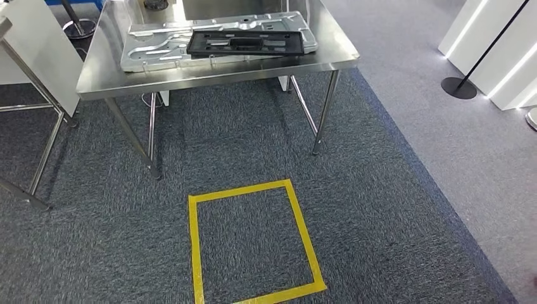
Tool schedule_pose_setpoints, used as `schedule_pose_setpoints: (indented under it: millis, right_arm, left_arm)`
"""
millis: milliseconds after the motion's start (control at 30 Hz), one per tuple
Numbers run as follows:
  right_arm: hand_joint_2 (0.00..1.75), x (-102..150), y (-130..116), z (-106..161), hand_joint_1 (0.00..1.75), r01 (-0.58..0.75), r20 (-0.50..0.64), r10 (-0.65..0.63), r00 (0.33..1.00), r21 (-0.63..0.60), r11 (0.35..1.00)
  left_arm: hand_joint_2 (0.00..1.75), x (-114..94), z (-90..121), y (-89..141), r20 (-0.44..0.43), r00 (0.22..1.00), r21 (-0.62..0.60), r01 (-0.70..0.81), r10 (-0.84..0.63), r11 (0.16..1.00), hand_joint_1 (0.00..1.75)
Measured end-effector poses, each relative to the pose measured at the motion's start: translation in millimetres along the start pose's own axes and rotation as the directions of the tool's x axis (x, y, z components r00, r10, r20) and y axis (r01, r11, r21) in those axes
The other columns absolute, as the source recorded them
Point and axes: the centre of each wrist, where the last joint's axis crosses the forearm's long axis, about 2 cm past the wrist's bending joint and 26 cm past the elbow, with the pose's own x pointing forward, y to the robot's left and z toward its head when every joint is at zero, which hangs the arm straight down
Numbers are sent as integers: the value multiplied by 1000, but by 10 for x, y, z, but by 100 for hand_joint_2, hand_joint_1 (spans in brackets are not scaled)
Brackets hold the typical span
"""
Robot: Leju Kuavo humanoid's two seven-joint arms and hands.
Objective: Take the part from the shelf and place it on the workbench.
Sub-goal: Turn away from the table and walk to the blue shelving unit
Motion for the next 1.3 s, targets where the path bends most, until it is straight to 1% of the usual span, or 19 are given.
schedule_pose_setpoints:
  millis: [133, 200, 333, 500, 633, 767, 900, 1000, 1067, 1167, 1300]
  right_arm:
    - [0, -8, 65, 17, 0, -71, 63, 66, 996, 79, 994]
    - [0, -19, 101, 28, 0, -98, 79, 90, 993, 112, 989]
    - [175, 19, 138, 36, 0, -152, 121, 135, 983, 142, 978]
    - [175, 105, 175, 41, 0, -199, 166, 172, 971, 158, 967]
    - [175, 125, 138, 26, 0, -211, 173, 183, 968, 166, 963]
    - [175, 207, 58, -5, 0, -207, 192, 175, 966, 160, 965]
    - [0, 331, 19, -17, 0, -197, 227, 159, 961, 158, 967]
    - [0, 344, 20, -14, 0, -189, 231, 147, 962, 169, 967]
    - [0, 293, 22, -10, 0, -185, 222, 144, 964, 179, 966]
    - [0, 118, 33, 4, 0, -180, 187, 143, 972, 201, 963]
    - [0, -225, 24, 35, 0, -174, 111, 152, 982, 228, 958]
  left_arm:
    - [175, 11, 9, -49, -13, 1000, -12, 5, -6, 1000, 0]
    - [175, 7, 14, -73, -23, 1000, -20, 10, -10, 1000, 0]
    - [175, 9, 27, -133, -43, 999, -40, 10, -12, 999, 0]
    - [175, 13, 34, -169, -51, 999, -56, 17, -20, 998, 0]
    - [175, -106, 46, -160, -69, 998, -59, 9, -13, 998, 0]
    - [0, -289, 73, -161, -101, 995, -69, -21, 14, 997, 0]
    - [0, -457, 103, -158, -129, 991, -78, -37, 27, 996, 0]
    - [0, -562, 119, -133, -146, 988, -77, -54, 42, 996, 0]
    - [0, -592, 117, -90, -147, 988, -72, -63, 52, 995, 0]
    - [0, -540, 91, -18, -124, 990, -61, -74, 66, 995, 0]
    - [0, -386, 46, 96, -67, 994, -38, -90, 88, 995, 0]
